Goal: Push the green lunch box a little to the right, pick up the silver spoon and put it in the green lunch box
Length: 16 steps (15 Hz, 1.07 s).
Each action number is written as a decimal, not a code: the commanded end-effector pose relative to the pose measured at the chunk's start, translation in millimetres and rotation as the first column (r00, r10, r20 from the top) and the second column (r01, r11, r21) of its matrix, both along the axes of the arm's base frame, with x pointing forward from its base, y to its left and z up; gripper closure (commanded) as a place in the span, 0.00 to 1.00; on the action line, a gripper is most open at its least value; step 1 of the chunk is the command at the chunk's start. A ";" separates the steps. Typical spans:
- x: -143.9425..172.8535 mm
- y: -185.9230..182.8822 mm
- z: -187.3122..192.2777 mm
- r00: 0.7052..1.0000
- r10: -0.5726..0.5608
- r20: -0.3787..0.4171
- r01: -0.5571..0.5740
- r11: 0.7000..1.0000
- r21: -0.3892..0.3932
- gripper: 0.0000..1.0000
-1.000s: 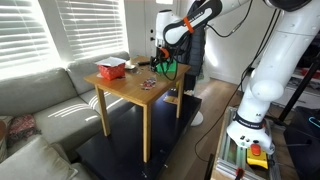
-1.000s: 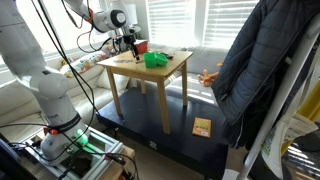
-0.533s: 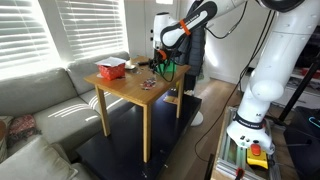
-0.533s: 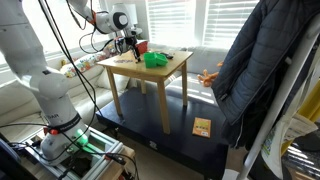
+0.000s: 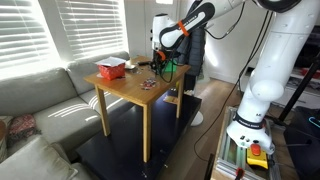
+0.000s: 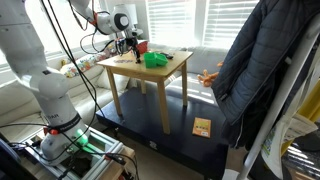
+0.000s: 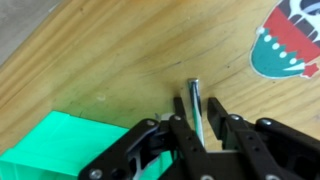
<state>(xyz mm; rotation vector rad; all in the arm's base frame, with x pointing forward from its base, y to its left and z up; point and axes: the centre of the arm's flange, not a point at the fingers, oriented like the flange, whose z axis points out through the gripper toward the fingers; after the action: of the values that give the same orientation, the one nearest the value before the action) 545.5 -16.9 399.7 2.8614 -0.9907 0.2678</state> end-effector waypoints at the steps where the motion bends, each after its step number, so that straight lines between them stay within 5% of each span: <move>1: 6.0 -1.1 -0.9 1.000 0.012 -0.006 -0.012 1.000 -0.013 0.94; 11: -27.9 23.1 41.7 0.993 0.098 0.068 -0.097 0.995 -0.017 0.94; 16: -44.3 27.7 80.6 0.995 0.049 0.087 -0.052 0.998 0.033 0.93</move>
<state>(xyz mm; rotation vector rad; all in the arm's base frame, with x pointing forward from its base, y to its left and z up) 523.4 8.0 452.9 2.9090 -0.8900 0.3951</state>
